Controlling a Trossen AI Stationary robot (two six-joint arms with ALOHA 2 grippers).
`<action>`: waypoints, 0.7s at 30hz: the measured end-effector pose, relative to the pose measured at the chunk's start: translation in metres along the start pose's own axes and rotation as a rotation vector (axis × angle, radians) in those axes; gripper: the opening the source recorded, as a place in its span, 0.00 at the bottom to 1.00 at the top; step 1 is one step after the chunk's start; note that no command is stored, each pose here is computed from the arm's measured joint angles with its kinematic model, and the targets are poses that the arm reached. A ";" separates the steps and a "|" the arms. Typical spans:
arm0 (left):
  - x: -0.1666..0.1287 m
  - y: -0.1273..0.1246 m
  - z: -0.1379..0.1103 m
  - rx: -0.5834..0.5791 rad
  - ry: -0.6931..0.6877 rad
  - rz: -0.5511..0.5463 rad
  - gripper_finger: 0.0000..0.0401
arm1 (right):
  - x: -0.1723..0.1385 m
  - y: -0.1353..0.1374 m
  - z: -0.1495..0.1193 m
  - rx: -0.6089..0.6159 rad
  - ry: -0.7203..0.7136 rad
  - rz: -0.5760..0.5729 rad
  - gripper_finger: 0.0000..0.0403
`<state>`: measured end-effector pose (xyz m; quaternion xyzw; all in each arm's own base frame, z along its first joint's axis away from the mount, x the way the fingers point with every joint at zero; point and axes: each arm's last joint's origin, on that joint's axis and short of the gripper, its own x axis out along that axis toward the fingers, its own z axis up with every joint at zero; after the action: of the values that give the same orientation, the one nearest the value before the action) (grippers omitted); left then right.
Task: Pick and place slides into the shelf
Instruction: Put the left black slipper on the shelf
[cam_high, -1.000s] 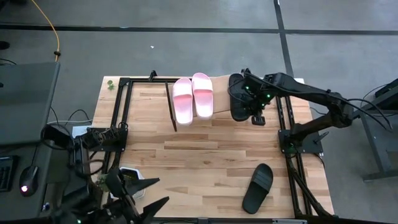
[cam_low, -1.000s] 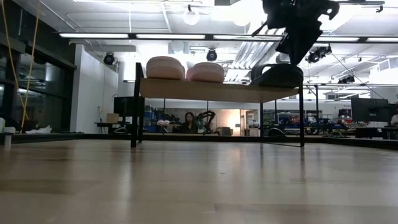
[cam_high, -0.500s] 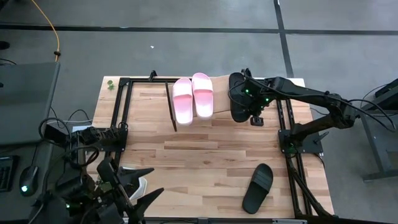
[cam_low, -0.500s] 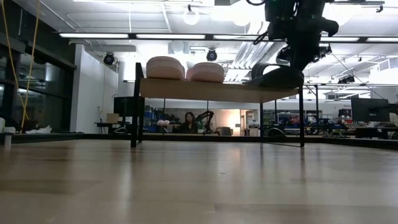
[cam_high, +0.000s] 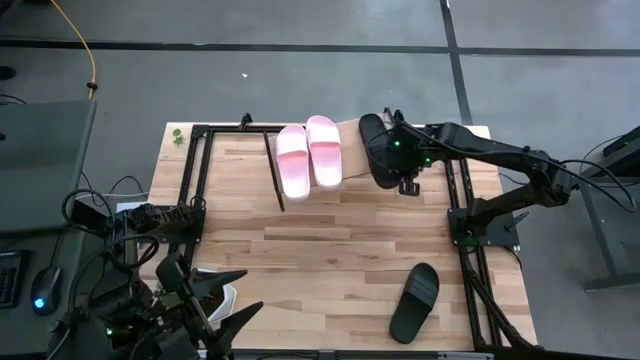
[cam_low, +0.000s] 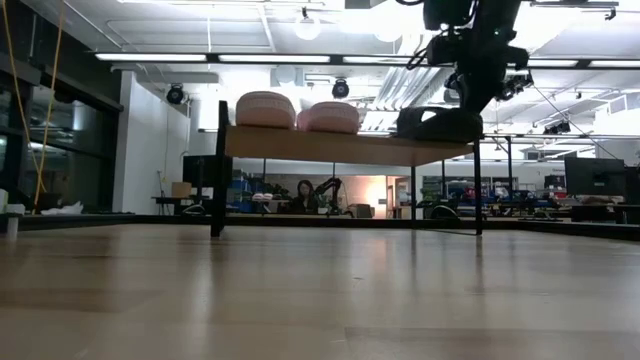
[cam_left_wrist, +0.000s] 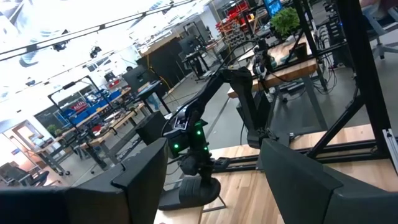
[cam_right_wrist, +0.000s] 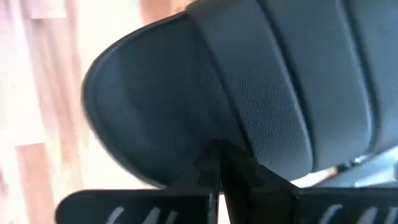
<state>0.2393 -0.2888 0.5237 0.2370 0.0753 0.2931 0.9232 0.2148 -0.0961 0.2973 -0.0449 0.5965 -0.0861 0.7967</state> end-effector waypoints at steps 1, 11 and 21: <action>0.000 0.000 0.000 -0.001 0.000 0.000 0.61 | -0.001 -0.001 0.000 0.002 0.000 -0.016 0.00; 0.000 0.000 0.000 -0.022 0.000 0.000 0.61 | -0.005 -0.003 0.005 0.015 -0.039 -0.038 0.00; 0.000 0.000 0.000 -0.026 -0.007 -0.008 0.61 | -0.005 -0.004 0.005 0.051 -0.036 -0.061 0.00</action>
<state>0.2395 -0.2891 0.5237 0.2259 0.0692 0.2893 0.9276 0.2180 -0.0994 0.3042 -0.0441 0.5782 -0.1249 0.8051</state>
